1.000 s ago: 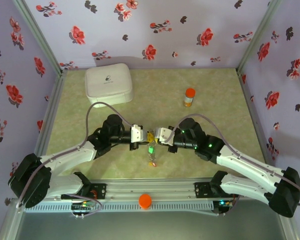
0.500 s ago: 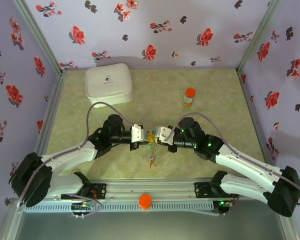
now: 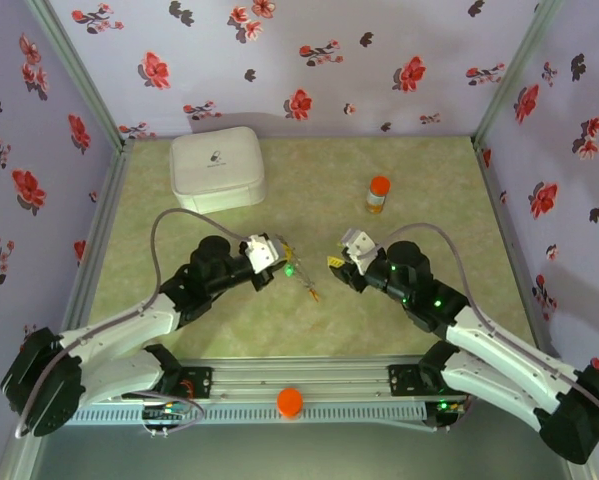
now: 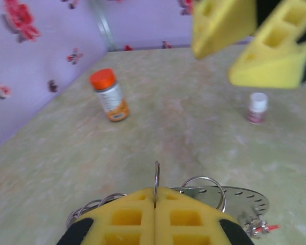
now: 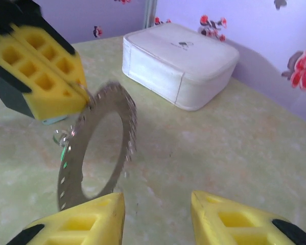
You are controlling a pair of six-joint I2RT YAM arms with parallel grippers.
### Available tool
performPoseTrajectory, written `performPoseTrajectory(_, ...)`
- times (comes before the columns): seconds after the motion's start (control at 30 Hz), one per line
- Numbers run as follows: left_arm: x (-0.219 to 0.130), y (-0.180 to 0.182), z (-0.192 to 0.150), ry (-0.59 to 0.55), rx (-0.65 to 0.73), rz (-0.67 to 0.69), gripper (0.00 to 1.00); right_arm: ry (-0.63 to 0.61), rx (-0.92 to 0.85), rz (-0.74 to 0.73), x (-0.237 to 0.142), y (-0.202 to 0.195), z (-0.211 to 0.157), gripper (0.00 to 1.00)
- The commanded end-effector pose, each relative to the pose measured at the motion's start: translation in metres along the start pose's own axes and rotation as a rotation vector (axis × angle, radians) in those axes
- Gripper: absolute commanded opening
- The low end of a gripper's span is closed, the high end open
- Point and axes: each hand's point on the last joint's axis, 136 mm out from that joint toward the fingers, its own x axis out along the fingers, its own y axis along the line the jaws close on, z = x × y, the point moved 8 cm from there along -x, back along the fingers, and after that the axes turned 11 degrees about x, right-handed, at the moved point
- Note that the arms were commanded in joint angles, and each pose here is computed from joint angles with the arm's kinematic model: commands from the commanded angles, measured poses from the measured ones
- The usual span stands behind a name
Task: Put the keys on the keyring
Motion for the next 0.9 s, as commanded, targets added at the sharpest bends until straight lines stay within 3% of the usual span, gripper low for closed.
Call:
performPoseTrajectory(0.0,-0.011,0.015,0.000,0.033,-0.088,0.163,0.00,-0.044,0.098,-0.019,0.009,-0.003,0.015,0.37)
performPoseTrajectory(0.2,-0.032,0.039,-0.014,0.136,-0.205,0.405,0.00,0.067,0.115,0.055,0.042,0.009,0.019,0.34)
performPoseTrajectory(0.63,-0.107,0.086,-0.059,0.191,-0.469,0.863,0.00,0.227,-0.084,0.334,0.134,0.094,0.003,0.37)
performPoseTrajectory(0.87,-0.138,0.094,-0.081,0.162,-0.583,1.139,0.00,0.297,0.002,0.485,0.190,0.126,-0.020,0.40)
